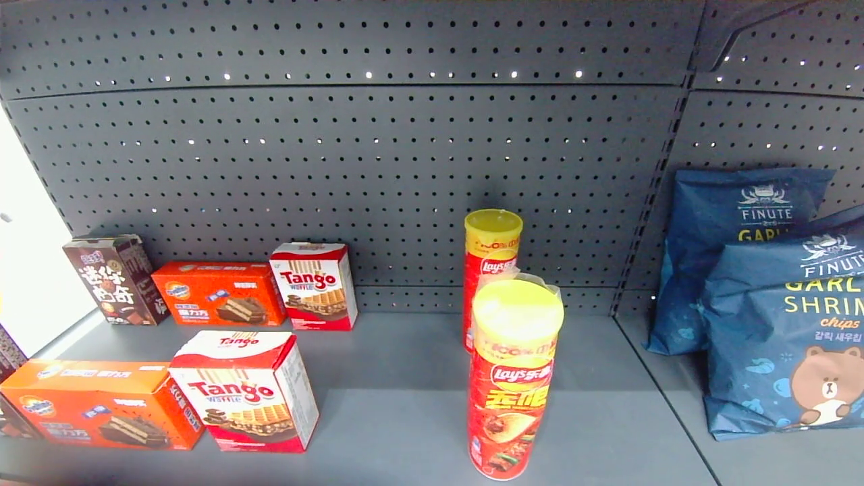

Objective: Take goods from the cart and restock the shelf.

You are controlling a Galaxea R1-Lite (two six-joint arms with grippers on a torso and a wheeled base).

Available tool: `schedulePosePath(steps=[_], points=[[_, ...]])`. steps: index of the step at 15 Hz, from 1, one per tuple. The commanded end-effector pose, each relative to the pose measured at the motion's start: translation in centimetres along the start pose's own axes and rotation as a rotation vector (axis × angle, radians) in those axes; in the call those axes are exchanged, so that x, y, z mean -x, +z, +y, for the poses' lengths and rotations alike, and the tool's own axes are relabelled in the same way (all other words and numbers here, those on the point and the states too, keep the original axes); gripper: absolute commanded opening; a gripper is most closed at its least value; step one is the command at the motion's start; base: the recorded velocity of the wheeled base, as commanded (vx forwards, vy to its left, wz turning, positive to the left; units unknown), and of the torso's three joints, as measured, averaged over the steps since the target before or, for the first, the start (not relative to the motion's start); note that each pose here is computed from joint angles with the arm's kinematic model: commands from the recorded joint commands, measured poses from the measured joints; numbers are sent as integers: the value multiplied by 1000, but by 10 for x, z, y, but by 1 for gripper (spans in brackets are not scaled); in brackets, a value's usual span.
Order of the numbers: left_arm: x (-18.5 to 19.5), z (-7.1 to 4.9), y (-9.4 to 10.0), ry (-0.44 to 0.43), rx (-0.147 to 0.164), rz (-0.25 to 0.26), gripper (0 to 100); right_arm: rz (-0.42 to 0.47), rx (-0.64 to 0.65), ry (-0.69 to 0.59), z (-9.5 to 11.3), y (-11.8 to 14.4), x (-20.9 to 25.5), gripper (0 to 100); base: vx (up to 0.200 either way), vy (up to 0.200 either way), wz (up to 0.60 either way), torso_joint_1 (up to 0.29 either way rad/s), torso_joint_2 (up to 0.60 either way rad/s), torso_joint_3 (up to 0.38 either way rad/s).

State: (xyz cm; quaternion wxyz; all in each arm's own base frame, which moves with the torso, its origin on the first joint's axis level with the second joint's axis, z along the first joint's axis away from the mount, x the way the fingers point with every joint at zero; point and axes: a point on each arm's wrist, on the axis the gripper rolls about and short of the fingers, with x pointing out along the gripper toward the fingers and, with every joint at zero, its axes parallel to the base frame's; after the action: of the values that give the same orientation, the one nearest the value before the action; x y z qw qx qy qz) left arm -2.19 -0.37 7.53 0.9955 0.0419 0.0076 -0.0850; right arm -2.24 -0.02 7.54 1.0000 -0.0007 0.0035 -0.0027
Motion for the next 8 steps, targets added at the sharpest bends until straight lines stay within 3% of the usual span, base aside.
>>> schedulePosePath(steps=[1, 8], points=[[1, 0, 0, 7, -1, -16, 100, -5, 0, 1, 0, 0, 0, 100, 0, 0, 0, 0, 0, 0], [1, 0, 0, 10, 5, -18, 100, -6, 5, 10, 0, 0, 0, 100, 0, 0, 0, 0, 0, 0]])
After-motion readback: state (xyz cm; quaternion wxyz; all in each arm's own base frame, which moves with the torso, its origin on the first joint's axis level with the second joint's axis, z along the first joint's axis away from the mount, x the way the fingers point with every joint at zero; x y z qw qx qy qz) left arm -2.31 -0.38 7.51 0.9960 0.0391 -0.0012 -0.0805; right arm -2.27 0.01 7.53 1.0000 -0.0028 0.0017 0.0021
